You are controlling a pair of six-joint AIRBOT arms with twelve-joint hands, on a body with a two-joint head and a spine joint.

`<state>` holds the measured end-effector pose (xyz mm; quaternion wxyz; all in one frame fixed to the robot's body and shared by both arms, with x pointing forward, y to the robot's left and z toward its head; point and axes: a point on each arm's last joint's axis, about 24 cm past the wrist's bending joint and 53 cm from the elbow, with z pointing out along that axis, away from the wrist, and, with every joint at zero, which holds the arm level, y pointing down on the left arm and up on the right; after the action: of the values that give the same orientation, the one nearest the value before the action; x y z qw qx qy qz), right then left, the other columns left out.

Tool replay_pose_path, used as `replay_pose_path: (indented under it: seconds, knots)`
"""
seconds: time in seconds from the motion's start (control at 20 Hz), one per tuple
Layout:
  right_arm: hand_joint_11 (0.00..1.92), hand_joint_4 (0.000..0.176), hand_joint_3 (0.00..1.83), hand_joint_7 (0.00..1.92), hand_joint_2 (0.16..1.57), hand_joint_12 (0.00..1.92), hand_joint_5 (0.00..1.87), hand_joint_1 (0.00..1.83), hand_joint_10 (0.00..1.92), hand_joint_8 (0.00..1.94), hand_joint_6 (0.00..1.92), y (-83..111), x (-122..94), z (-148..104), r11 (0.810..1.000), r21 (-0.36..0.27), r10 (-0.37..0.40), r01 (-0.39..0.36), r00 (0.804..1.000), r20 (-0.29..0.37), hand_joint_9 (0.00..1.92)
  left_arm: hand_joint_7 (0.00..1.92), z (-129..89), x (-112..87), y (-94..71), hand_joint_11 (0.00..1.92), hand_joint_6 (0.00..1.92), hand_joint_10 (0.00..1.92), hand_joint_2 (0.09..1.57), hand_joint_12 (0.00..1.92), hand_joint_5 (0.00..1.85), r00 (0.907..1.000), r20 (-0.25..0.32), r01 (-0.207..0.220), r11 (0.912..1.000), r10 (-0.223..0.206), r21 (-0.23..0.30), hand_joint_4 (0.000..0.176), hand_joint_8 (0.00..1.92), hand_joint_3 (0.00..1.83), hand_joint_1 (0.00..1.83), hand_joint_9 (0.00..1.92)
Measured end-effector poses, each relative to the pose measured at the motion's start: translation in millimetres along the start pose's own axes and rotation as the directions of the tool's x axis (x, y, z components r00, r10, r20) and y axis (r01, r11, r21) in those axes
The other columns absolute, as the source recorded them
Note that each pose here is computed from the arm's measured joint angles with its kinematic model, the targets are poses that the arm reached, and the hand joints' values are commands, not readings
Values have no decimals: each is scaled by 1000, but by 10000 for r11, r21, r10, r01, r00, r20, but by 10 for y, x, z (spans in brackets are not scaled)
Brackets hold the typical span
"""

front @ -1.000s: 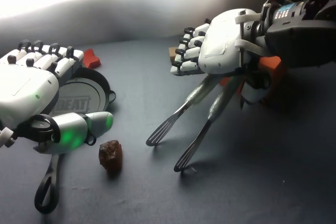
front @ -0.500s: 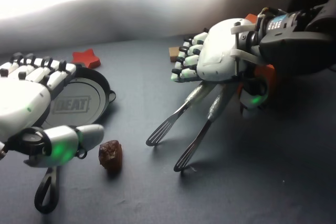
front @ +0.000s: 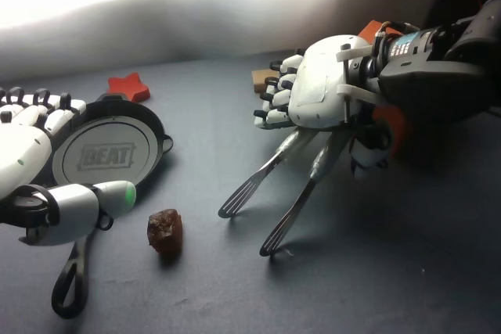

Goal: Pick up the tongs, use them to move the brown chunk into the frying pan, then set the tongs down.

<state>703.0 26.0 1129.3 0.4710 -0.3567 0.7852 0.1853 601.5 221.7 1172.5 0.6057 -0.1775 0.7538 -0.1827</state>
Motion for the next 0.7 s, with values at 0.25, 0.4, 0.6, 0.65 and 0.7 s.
replay_pose_path:
  seconds: [0.25,0.4,0.6,0.65,0.7]
  knots:
    - [0,0,41,529,1000,1266,460,904,70,35,63,4,-9,2,10000,-8,1,-1,10000,35,481,25,8,-58,-52,0,4,4,1199,87,11,9998,173,133,9998,-135,139,0,2,2,0,15]
    - [141,0,42,757,1153,1318,694,833,69,15,59,11,-9,4,10000,-18,2,-2,10000,20,690,25,9,-52,-48,0,2,2,1197,151,14,9998,151,139,9998,-141,117,0,0,1,0,18]
    - [434,0,10,1013,1156,1354,910,1038,153,43,95,12,3,3,10000,-21,4,-4,10000,-37,946,21,29,-79,-22,0,1,4,1202,118,2,9997,221,117,9999,-119,71,0,4,2,0,19]
    - [488,0,34,1058,1152,1351,877,1109,169,30,921,12,4,3,10000,-21,8,-8,10000,-41,1001,29,31,-86,-17,0,3,6,1205,119,8,9996,244,115,9999,-116,59,0,7,3,0,24]
    - [497,0,21,1086,1178,1372,836,1114,179,30,1147,14,7,3,10000,-25,14,-14,10000,-52,1027,32,31,-88,-17,0,4,7,1205,120,9,9996,253,112,9999,-114,59,0,8,3,0,26]
